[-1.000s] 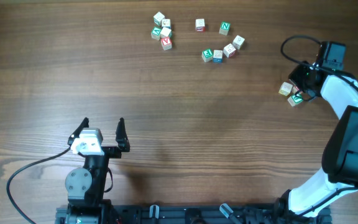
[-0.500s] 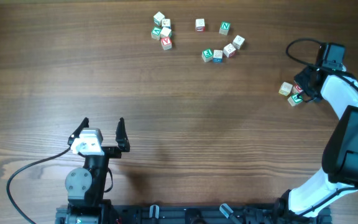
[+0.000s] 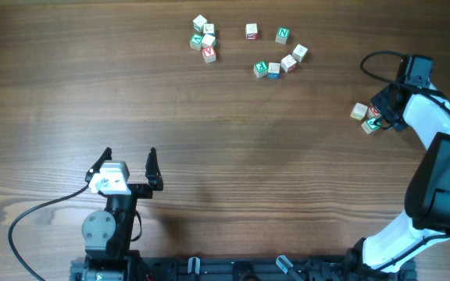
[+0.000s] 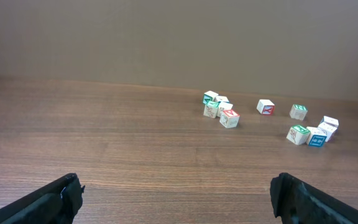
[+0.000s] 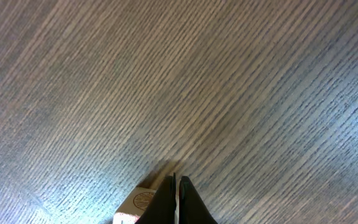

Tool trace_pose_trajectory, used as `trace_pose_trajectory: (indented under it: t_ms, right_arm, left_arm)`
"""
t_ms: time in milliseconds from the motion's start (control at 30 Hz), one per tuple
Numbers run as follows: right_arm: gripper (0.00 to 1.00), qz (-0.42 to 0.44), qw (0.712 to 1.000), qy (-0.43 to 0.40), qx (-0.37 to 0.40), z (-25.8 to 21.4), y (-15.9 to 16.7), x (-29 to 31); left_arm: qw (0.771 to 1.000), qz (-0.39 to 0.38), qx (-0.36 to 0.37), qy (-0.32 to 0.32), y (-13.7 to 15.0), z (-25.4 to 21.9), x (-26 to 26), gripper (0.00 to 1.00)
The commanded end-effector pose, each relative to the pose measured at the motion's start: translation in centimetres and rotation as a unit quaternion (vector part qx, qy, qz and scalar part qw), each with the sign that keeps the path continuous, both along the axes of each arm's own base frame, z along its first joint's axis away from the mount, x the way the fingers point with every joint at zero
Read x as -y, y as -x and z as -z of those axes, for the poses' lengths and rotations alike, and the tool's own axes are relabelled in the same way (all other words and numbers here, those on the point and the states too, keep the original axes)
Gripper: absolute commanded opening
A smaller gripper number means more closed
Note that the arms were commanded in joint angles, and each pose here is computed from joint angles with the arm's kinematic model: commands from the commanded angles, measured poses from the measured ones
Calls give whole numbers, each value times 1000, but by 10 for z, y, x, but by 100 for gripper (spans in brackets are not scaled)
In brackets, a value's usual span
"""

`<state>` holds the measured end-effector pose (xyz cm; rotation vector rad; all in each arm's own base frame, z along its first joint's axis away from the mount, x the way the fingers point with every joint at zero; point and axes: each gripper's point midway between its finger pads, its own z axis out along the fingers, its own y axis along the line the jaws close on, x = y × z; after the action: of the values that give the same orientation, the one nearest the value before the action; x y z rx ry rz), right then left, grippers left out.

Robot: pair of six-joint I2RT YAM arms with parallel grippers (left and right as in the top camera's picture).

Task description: Form a circle

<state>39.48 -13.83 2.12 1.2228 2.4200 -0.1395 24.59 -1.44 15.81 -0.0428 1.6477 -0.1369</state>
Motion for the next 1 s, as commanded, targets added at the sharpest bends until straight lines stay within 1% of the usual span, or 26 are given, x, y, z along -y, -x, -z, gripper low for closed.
trace_pose_trajectory:
  t_ms: [0, 200, 300, 433, 533, 700, 900, 967]
  right_arm:
    - [4, 9, 1000, 0, 4, -1, -4, 1]
    - [4, 11, 1000, 4, 2, -1, -3, 3]
    - [4, 56, 997, 34, -28, 0, 15, 15]
    - [5, 56, 996, 23, -67, 6, 33, 10]
    - [4, 64, 995, 23, -70, 6, 36, 10]
    - [4, 55, 996, -5, -73, 10, 37, 0]
    - [4, 35, 992, -79, -95, 17, 47, -27]
    - [4, 33, 991, -91, -93, 18, 46, -31]
  left_arm:
    - [1000, 10, 0, 4, 0, 1, 4, 100]
    - [1000, 10, 0, 4, 0, 1, 4, 100]
    - [1000, 10, 0, 4, 0, 1, 4, 100]
    - [1000, 10, 0, 4, 0, 1, 4, 100]
    - [1000, 10, 0, 4, 0, 1, 4, 100]
    - [1000, 10, 0, 4, 0, 1, 4, 100]
    - [1000, 10, 0, 4, 0, 1, 4, 100]
    - [1000, 10, 0, 4, 0, 1, 4, 100]
